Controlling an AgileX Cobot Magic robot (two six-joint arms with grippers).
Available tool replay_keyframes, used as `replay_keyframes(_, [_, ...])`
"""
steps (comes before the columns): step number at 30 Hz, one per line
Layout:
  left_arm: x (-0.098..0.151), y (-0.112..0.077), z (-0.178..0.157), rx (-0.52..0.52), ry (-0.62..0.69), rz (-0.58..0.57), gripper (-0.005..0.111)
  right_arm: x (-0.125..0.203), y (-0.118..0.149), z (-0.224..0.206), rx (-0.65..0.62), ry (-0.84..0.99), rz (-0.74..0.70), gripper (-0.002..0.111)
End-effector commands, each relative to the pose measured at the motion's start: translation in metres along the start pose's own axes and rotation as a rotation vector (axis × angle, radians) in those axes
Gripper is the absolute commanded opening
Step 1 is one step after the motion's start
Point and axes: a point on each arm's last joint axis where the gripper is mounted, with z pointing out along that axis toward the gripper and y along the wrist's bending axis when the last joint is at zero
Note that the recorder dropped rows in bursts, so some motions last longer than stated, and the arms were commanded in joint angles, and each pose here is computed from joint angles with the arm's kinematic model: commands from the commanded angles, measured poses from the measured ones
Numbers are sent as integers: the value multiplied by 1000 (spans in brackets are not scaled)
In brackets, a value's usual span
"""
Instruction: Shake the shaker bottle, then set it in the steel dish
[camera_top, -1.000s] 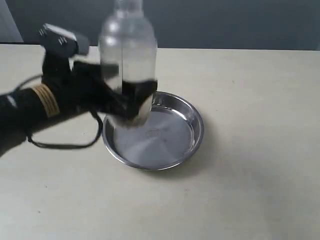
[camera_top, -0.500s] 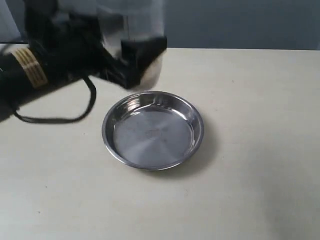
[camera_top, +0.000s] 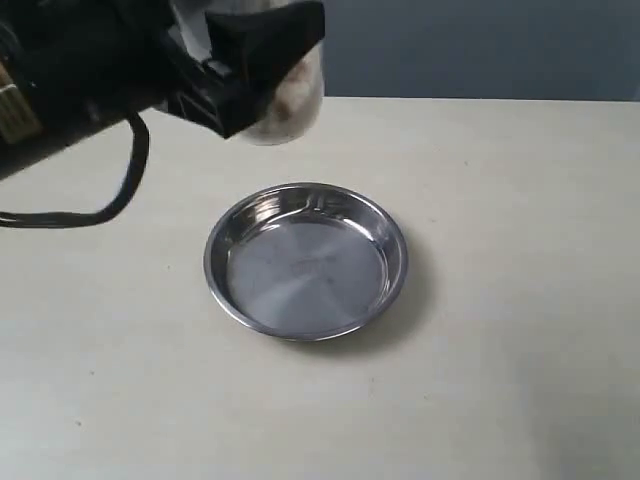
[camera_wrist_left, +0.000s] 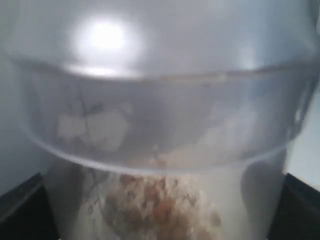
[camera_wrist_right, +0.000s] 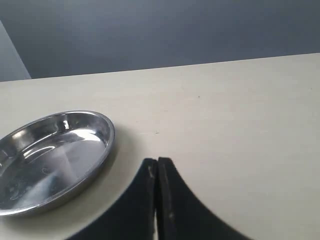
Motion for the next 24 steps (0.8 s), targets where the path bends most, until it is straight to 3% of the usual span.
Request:
replay_keyframes(1, [76,9,4,-69,324,-124,0,-1,0,0,-1,-12,-3,-1])
replay_keyframes(3, [74,2,6,17,262,-92,0,-1,0,0,-1,-12,-3,-1])
replay_keyframes(5, [40,-5,6,89,69,-70,0,-1,0,0,-1,-12,-3,-1])
replay_keyframes(7, [9,-6,5,90,-59,-62,0,-1,0,0,-1,-12,-3,-1])
replay_keyframes(9, [-4,-3,5,43,-53,-69,0,-1,0,0,-1,-12,-3,-1])
replay_keyframes(11, [39,6,12,-30,198,-80,0,-1,0,0,-1,-12,-3,-1])
replay_keyframes(12, [74,11,14,-67,350,-122,0,-1,0,0,-1,-12,-3,-1])
replay_keyframes(13, [80,11,16,-64,368,-120,0,-1,0,0,-1,-12,-3,-1])
replay_keyframes(15, [36,0,17,48,158,-32,0,-1,0,0,-1,-12,-3,-1])
replay_keyframes(16, [-9,-5,11,69,-6,-4,0,-1,0,0,-1,-12,-3,-1])
replay_keyframes(17, [-23,-5,6,49,-28,19,0,-1,0,0,-1,-12,-3,-1])
replay_keyframes(19, [-8,1,7,-8,89,19,0,-1,0,0,-1,-12,-3,-1])
replay_keyframes(22, [68,12,11,-93,381,-120,0,-1,0,0,-1,-12,-3,-1])
replay_keyframes(23, [62,9,14,-48,324,-105,0,-1,0,0,-1,-12,-3,-1])
replay_keyframes(24, [34,1,14,25,163,-84,0,-1,0,0,-1,-12,-3,-1])
